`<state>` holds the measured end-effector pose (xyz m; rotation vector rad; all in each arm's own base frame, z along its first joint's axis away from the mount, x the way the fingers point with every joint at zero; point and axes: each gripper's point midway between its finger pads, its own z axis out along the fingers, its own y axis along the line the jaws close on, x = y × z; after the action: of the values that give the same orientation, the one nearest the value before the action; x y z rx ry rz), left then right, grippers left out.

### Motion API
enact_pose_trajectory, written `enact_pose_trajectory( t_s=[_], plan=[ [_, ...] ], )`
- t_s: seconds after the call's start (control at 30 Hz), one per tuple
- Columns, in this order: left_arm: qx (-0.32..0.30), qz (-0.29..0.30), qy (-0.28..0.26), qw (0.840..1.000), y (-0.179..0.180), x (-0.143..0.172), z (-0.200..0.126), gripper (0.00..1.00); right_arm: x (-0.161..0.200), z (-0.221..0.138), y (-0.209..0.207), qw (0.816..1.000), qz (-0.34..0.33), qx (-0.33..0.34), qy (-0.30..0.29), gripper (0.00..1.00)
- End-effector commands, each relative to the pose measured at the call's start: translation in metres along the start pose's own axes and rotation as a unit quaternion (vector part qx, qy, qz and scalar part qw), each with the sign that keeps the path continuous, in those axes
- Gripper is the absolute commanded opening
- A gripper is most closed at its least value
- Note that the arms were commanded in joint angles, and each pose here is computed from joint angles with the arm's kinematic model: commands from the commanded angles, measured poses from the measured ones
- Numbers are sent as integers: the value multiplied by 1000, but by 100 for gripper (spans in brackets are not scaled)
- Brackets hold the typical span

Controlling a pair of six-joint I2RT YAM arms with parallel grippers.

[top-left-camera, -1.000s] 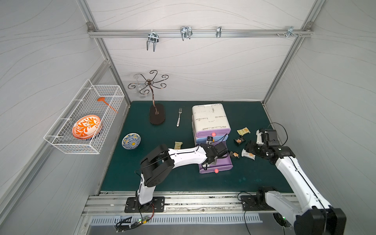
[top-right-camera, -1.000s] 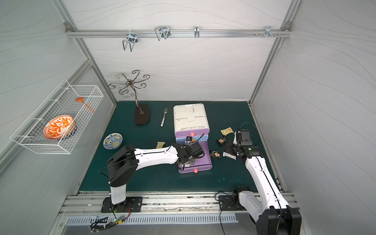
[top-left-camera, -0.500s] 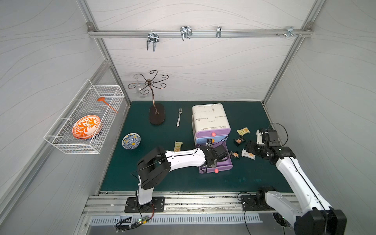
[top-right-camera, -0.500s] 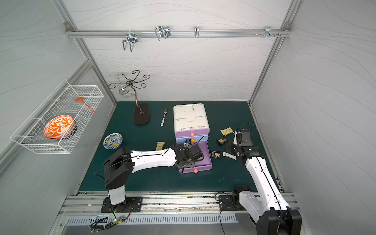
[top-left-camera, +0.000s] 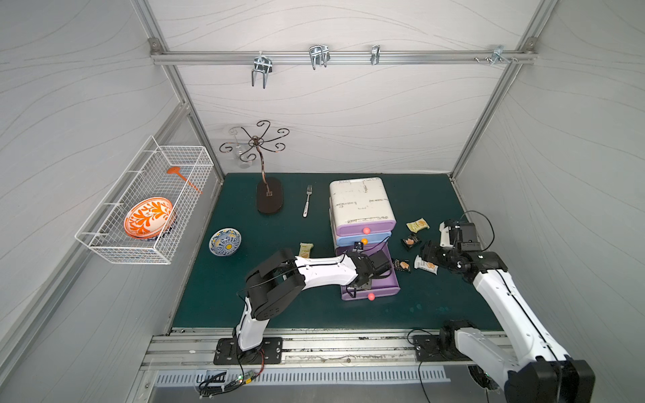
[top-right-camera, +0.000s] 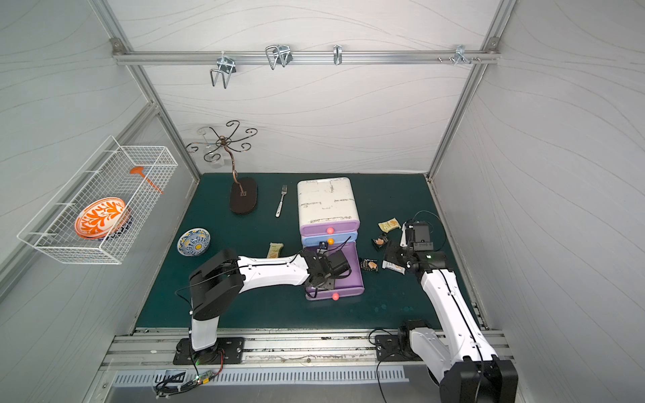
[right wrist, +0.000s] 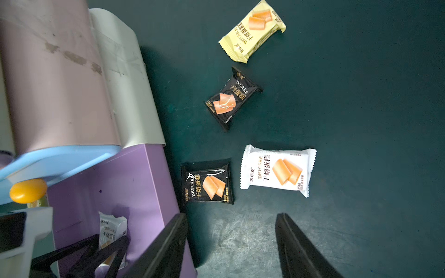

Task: Take the cookies out of the drawer
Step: Pick up the cookie from the drawer.

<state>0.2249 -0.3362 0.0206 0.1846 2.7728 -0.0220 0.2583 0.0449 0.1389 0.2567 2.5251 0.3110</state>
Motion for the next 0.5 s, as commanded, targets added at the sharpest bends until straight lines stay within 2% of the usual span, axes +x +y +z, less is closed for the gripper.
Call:
enact_pose_trajectory(
  t_s=[0.0, 0.23, 0.47],
  plan=[
    [3, 0, 2, 1000, -8, -2, 7, 63, 1, 2, 0, 1000, -7, -5, 0, 64],
    [-4, 2, 8, 1000, -8, -3, 17, 59, 1, 2, 1, 1000, -7, -8, 0, 64],
    [-11, 9, 11, 1000, -2, -6, 21, 45, 1, 2, 1, 1000, -6, -6, 3, 64]
  ],
)
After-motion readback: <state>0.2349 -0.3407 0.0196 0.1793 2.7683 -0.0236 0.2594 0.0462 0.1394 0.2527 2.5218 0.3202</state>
